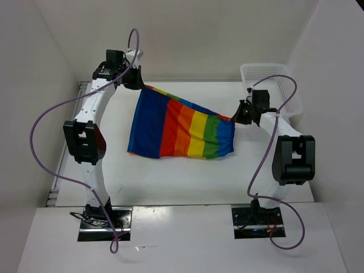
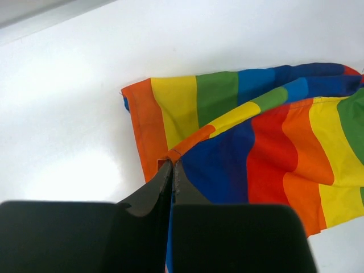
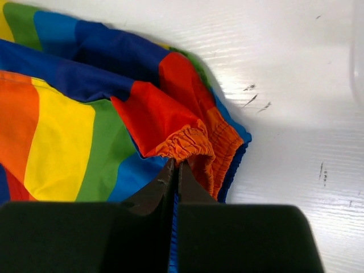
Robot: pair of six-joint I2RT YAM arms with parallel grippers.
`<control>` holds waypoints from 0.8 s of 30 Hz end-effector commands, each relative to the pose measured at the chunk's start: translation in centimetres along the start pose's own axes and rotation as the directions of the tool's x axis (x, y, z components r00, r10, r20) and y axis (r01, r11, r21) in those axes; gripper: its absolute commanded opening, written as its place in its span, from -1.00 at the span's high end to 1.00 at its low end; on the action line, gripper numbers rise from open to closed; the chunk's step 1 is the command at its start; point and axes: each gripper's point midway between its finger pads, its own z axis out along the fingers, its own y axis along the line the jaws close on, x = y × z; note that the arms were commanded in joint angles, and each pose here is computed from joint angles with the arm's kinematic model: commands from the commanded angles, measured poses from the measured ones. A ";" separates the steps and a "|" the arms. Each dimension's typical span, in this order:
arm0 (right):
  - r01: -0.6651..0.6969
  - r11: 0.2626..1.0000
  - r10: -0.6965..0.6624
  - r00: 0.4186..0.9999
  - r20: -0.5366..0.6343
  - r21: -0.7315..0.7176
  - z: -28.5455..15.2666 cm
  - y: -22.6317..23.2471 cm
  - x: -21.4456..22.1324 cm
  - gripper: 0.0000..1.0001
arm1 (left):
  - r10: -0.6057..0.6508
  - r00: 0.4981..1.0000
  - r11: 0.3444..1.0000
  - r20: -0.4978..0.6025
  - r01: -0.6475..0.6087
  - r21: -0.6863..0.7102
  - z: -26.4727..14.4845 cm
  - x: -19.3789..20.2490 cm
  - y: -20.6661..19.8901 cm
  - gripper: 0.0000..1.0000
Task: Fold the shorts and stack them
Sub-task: Fold the shorts
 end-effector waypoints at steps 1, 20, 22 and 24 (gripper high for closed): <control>-0.014 1.000 0.013 0.999 0.032 0.006 0.9 -0.5 -0.5 1.00 | -0.019 0.998 1.000 -0.059 0.019 0.005 4.0 1.9 1.5 0.99; -0.155 0.981 0.140 0.982 0.129 0.117 -5.8 -1.2 -1.1 -0.87 | -0.079 0.992 0.982 -0.100 0.060 -0.179 6.1 4.3 8.5 -0.22; -0.251 0.961 0.237 0.964 0.123 0.114 -6.5 -1.1 0.7 -0.87 | -0.070 0.994 0.977 -0.083 0.052 -0.206 5.0 4.1 8.5 -0.25; -0.279 0.954 0.272 0.959 0.075 0.112 -6.8 0.0 4.0 -0.81 | -0.053 0.995 0.981 -0.084 0.036 -0.189 3.6 4.1 6.4 -0.28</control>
